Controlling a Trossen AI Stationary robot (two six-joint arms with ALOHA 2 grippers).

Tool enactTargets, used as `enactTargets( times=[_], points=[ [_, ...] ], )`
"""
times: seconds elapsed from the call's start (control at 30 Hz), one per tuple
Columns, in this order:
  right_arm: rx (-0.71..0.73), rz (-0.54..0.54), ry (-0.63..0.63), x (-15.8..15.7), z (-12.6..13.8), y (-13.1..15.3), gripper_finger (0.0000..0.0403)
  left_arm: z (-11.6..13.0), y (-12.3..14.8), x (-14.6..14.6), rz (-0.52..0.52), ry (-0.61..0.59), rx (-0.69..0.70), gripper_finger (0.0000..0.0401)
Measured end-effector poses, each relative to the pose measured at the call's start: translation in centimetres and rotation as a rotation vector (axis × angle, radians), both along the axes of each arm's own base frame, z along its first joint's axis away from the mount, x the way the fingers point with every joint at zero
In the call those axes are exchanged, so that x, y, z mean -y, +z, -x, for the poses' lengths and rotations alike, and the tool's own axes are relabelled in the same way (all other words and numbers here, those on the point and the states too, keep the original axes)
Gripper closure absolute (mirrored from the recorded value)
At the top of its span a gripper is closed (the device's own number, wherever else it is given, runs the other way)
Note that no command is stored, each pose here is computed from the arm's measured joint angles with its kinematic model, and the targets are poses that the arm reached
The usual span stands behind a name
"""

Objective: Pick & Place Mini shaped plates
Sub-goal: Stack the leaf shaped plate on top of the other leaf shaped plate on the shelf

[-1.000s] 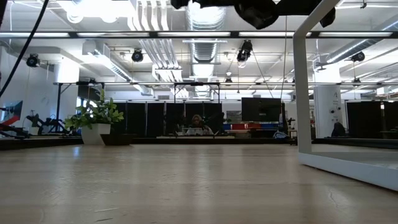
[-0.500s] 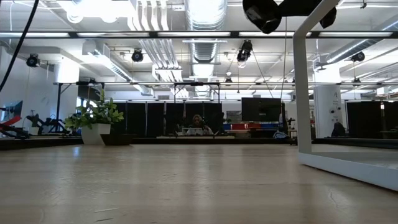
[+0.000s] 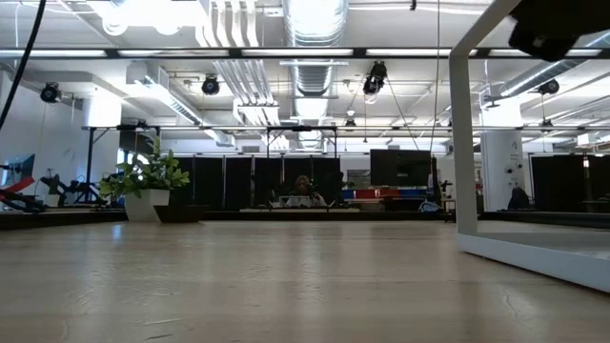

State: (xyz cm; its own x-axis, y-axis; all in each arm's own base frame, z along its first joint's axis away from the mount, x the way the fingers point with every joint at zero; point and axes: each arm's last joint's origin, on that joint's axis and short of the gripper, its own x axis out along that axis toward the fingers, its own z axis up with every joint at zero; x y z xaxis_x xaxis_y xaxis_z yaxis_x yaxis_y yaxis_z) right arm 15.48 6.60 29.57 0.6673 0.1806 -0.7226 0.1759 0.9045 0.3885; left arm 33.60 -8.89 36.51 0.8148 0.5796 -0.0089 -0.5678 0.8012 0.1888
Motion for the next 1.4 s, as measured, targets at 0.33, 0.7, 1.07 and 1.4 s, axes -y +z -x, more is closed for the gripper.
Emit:
enactTargets(
  times=[0.33,0.7,1.07,1.4],
  points=[
    [-0.235,-0.187,0.207,-2.2,-1.3,-3.1,0.0394,1.3,-1.0,-0.5,0.045,0.013,-0.139,0.0311],
    [-0.321,-0.184,0.254,-5.3,-4.6,-6.6,0.0394,1.6,-1.4,-0.6,0.043,0.018,-0.187,0.0311],
    [-0.433,-0.196,0.204,-7.7,-7.2,-10.8,0.0394,2.7,-0.4,-1.0,0.027,0.012,-0.194,0.0311],
    [-0.486,-0.199,0.211,-8.6,-7.8,-12.7,0.0394,3.3,0.2,-1.2,0.028,0.011,-0.183,0.0311]
  ],
)
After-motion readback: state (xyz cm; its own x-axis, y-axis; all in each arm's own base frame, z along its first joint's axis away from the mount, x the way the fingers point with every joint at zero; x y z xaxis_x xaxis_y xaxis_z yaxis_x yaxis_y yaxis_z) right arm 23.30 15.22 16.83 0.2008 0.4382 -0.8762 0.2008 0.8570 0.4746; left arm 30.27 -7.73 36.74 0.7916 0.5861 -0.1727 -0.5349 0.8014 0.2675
